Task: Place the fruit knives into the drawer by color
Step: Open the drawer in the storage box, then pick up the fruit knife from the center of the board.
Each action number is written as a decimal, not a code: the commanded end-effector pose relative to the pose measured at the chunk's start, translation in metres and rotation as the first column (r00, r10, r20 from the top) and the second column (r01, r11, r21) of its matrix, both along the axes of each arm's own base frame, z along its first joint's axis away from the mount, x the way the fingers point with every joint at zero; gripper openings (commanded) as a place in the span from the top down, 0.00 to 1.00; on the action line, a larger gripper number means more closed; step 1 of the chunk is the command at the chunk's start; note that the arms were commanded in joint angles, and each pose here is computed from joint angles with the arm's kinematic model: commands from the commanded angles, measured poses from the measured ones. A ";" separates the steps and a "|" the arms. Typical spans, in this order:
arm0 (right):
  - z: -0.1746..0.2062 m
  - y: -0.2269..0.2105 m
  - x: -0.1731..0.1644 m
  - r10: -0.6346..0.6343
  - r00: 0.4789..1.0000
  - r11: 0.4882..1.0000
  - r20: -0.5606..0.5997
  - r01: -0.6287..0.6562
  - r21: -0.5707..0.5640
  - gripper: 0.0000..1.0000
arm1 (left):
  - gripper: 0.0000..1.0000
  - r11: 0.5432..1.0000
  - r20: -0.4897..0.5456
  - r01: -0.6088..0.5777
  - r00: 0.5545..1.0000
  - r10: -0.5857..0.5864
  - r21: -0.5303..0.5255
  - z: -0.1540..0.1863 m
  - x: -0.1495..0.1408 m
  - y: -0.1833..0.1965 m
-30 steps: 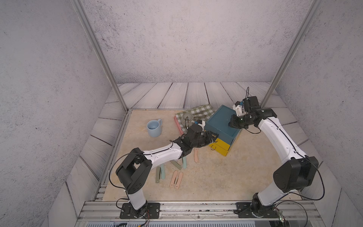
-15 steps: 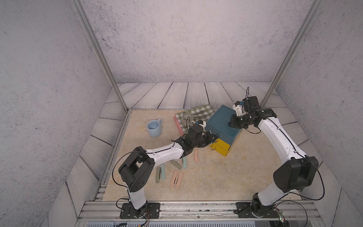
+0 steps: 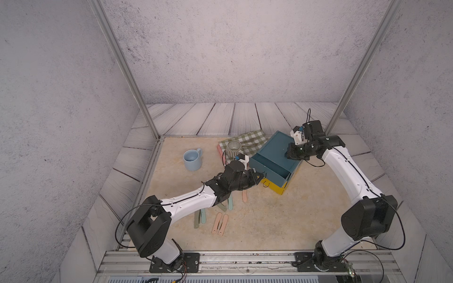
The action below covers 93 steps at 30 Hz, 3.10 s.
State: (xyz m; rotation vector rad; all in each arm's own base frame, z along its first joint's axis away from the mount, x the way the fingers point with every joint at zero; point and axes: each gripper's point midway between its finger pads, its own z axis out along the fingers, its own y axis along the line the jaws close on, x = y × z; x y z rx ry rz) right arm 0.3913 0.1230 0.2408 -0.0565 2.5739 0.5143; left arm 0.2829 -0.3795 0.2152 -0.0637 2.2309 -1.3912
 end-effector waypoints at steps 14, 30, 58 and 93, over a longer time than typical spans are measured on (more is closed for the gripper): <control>-0.017 -0.007 -0.018 -0.010 0.998 0.999 -0.069 0.008 -0.041 0.91 | 1.00 0.999 0.009 -0.030 1.000 0.030 0.037 -0.009 -0.010 0.021; -0.019 -0.008 -0.018 -0.013 0.998 0.999 -0.069 0.010 -0.042 0.86 | 0.45 0.998 0.044 -0.047 0.998 0.045 0.051 0.002 -0.015 0.035; -0.018 -0.014 -0.024 -0.008 0.997 0.997 -0.076 0.002 -0.082 0.79 | 0.32 0.841 -0.106 -0.013 0.991 0.083 0.540 -0.052 -0.048 0.187; -0.026 -0.017 -0.031 -0.016 0.994 0.995 -0.104 0.005 -0.103 0.76 | 0.33 0.577 -0.433 0.275 0.888 0.154 0.769 -0.148 -0.053 0.190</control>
